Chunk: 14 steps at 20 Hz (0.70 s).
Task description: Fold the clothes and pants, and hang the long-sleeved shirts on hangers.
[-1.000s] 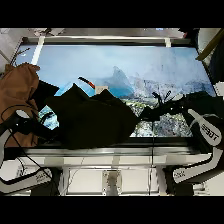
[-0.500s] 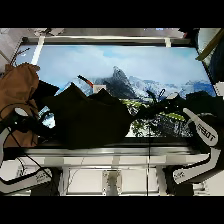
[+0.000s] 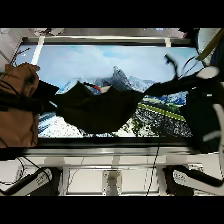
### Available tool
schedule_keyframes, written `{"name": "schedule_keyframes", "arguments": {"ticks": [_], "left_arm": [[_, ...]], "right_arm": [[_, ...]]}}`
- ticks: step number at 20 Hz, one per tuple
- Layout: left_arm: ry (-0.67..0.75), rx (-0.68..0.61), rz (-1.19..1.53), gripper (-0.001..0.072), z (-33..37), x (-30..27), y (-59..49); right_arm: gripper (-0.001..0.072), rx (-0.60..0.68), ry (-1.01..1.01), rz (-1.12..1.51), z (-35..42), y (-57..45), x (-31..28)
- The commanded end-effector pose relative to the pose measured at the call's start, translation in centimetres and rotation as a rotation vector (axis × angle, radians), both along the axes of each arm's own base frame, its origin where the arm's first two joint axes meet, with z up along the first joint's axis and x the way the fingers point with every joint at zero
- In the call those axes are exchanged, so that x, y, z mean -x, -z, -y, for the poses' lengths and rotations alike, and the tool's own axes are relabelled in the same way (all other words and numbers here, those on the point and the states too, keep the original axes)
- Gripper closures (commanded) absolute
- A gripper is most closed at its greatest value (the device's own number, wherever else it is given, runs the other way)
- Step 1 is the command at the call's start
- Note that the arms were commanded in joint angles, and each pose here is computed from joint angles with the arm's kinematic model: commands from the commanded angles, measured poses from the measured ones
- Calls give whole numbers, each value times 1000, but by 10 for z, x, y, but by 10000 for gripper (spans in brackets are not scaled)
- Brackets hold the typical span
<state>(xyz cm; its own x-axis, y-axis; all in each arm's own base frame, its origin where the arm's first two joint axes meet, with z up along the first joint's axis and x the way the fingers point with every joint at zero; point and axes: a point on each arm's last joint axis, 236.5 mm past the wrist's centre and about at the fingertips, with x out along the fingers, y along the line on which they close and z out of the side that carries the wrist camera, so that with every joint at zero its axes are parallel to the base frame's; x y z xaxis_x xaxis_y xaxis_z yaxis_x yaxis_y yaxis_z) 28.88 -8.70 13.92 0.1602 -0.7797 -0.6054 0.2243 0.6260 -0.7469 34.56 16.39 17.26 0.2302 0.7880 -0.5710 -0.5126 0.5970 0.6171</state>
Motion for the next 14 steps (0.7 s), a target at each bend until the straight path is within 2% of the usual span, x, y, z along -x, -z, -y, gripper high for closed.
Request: {"name": "schedule_keyframes", "arguments": {"ticks": [1,3,5,9,12,14], "left_arm": [[39,26,369,697,26,11,-121],[-12,-41,570,698,27,16,-172],[-135,-91,767,698,21,19,-226],[-340,-210,1043,699,4,40,-302],[-454,-361,1044,699,-25,40,-303],[-476,-373,1002,699,-37,28,-294]], "right_arm": [[703,10,24,319,-3,-124,48],[703,1,59,458,-5,-183,81],[703,8,109,555,-3,-222,109],[703,-2,157,606,-2,-259,146],[704,12,176,628,1,-266,151],[705,83,228,589,17,-251,129]]}}
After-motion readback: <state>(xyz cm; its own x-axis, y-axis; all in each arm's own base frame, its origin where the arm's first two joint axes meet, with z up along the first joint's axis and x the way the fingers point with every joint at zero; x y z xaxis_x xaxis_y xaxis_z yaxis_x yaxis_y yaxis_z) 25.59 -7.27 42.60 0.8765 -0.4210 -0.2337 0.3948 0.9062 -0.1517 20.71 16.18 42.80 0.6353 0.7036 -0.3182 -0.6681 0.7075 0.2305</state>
